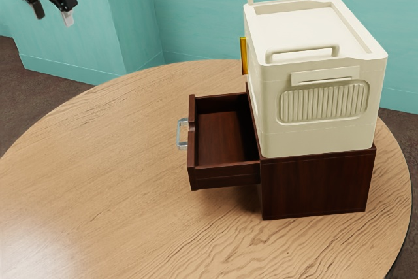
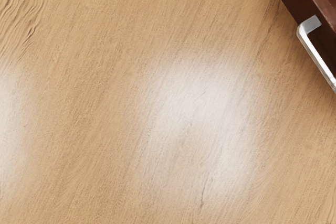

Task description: Push the drawer handle with one arm to close the drawer

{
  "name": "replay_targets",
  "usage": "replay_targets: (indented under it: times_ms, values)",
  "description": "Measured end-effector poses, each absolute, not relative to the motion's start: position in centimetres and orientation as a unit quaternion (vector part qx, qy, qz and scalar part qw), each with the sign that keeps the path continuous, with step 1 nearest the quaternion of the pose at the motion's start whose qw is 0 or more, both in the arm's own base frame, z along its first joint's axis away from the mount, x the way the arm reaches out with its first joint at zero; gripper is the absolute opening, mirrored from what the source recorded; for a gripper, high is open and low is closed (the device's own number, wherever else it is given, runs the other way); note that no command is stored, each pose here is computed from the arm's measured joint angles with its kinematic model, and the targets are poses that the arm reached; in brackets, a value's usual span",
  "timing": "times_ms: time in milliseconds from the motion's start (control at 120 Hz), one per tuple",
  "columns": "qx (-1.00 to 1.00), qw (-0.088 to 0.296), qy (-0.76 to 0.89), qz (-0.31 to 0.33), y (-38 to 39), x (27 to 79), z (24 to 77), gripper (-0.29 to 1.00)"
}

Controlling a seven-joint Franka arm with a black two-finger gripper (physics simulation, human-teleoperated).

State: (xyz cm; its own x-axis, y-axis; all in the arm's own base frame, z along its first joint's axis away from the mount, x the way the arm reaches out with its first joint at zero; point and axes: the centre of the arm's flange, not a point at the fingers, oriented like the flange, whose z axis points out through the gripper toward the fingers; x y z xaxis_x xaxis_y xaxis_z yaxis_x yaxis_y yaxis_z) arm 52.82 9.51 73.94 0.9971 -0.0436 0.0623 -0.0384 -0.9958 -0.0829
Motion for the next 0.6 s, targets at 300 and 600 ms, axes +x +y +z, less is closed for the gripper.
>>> replay_targets:
  times_ms: [300, 600]
  values:
    - [-0.993, 0.058, 0.072, 0.073, 5.6, 55.2, 63.5, 0.05]
    - [-0.987, 0.065, 0.094, 0.109, 5.6, 55.9, 52.7, -0.06]
